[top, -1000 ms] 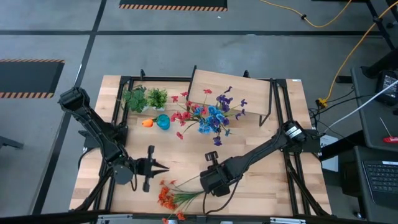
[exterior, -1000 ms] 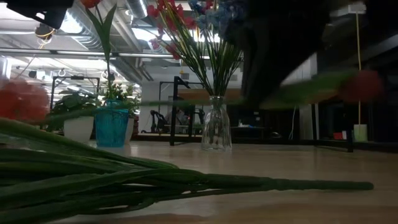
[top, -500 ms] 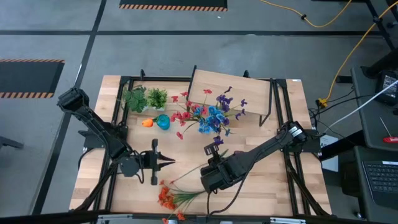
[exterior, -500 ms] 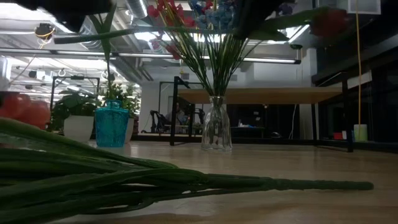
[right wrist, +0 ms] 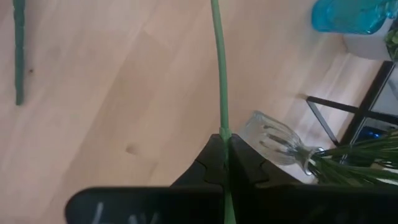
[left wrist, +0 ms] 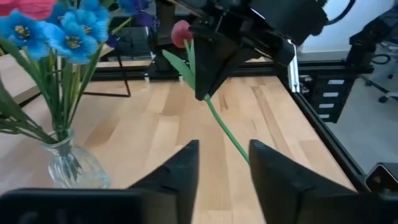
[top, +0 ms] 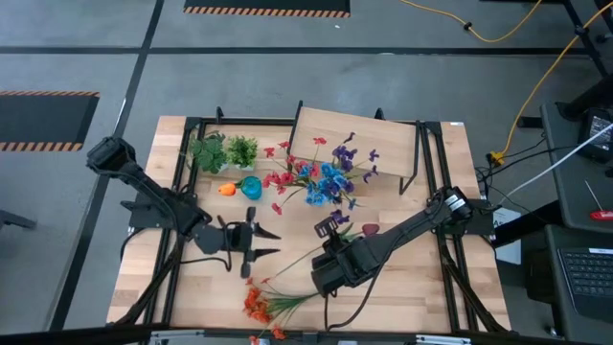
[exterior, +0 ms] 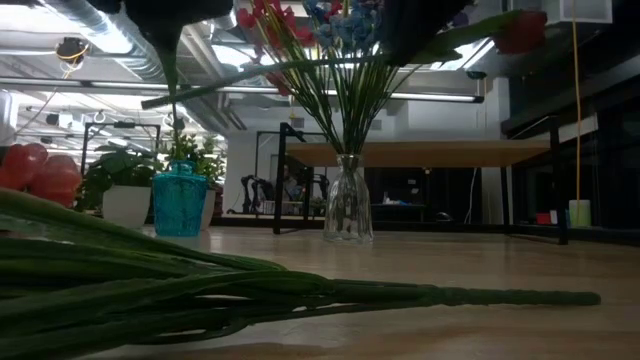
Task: Pick and place flowers into a vace then onto a shelf
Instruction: Put the dark red tulip into the blue vase
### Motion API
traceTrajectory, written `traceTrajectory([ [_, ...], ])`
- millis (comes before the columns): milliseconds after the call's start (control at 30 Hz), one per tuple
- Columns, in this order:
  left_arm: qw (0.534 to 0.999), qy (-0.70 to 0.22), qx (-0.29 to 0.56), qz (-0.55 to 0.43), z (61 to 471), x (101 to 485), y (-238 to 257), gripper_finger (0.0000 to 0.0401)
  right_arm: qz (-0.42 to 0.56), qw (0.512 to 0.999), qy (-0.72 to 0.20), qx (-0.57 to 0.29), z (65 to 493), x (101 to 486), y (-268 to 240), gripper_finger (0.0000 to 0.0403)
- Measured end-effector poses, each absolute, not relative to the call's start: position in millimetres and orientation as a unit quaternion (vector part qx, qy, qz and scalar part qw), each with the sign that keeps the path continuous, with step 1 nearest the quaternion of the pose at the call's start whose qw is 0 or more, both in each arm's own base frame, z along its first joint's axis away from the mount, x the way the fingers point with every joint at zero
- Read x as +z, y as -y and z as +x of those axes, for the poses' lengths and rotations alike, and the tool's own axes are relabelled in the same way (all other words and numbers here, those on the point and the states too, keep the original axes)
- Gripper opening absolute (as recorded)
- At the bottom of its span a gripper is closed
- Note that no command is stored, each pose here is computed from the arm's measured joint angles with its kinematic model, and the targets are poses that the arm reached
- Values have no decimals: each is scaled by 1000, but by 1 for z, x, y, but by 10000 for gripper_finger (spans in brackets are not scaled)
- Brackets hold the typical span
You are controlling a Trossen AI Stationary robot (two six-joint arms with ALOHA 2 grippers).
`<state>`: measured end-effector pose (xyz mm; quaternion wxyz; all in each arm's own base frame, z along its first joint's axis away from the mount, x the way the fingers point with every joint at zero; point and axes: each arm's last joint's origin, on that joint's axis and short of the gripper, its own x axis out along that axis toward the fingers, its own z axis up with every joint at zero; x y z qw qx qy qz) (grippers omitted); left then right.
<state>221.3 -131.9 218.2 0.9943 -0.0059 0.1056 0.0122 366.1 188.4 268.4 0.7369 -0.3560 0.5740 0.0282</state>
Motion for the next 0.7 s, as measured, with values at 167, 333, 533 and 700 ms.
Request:
traceTrajectory([
  [167,996,-74,48,-34,224,224,129,199,-374,730,-571,24,365,269,-189,0],
  [333,997,-48,19,-63,225,231,130,225,-417,719,-557,12,364,270,-192,0],
  [533,993,-63,8,-99,237,240,128,226,-422,725,-545,17,365,279,-194,0],
  [700,991,-107,-2,-85,259,254,131,226,-434,733,-523,31,367,291,-198,0],
])
